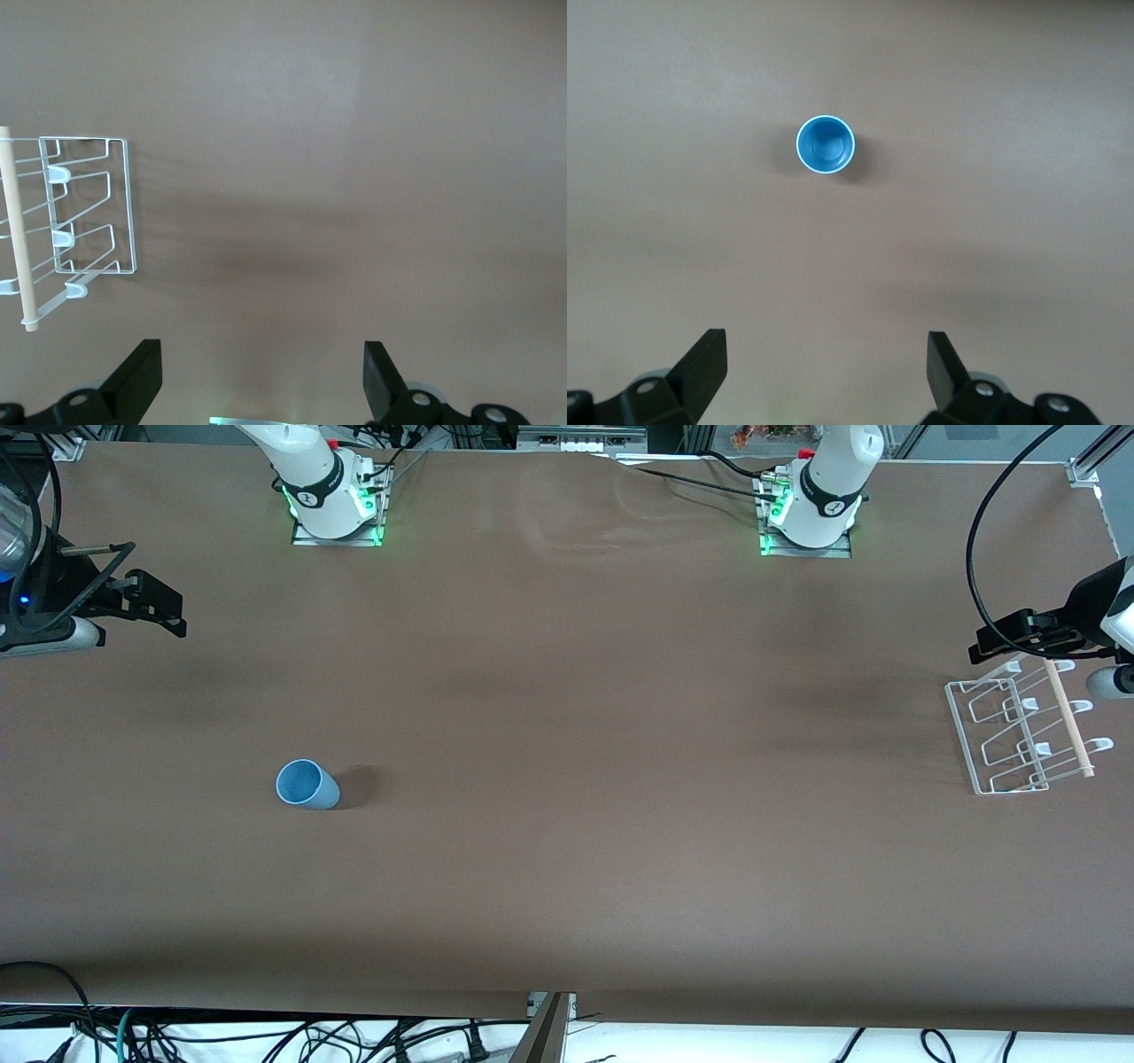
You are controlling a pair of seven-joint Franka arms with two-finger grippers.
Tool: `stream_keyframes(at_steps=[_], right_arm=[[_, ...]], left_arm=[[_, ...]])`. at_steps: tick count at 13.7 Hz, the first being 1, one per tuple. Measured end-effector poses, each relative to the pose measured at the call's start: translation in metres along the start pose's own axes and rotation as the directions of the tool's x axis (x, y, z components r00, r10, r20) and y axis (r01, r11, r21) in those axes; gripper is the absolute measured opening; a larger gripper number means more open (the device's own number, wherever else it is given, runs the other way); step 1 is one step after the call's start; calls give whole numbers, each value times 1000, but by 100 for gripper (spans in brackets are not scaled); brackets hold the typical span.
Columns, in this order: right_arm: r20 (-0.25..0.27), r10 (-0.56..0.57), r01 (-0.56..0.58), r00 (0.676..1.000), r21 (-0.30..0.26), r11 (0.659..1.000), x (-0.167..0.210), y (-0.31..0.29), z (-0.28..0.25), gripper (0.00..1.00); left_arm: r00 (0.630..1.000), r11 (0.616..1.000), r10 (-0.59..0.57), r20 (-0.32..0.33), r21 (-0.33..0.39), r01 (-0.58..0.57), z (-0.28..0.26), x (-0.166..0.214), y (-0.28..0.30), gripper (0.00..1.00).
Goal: Transfer cup to left arm and place on rack
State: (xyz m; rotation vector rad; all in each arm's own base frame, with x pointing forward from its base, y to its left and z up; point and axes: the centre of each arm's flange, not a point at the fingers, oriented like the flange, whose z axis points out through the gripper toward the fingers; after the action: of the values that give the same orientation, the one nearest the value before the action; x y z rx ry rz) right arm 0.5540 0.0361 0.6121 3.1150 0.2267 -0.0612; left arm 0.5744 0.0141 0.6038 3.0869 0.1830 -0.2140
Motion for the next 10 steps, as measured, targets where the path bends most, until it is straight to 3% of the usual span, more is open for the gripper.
stream_keyframes(at_steps=[10], right_arm=[[27,30,-30,999,-6,1000,18,19,29,100]], left_arm=[[1000,1000,0,0,0,0,0,0,0,100]])
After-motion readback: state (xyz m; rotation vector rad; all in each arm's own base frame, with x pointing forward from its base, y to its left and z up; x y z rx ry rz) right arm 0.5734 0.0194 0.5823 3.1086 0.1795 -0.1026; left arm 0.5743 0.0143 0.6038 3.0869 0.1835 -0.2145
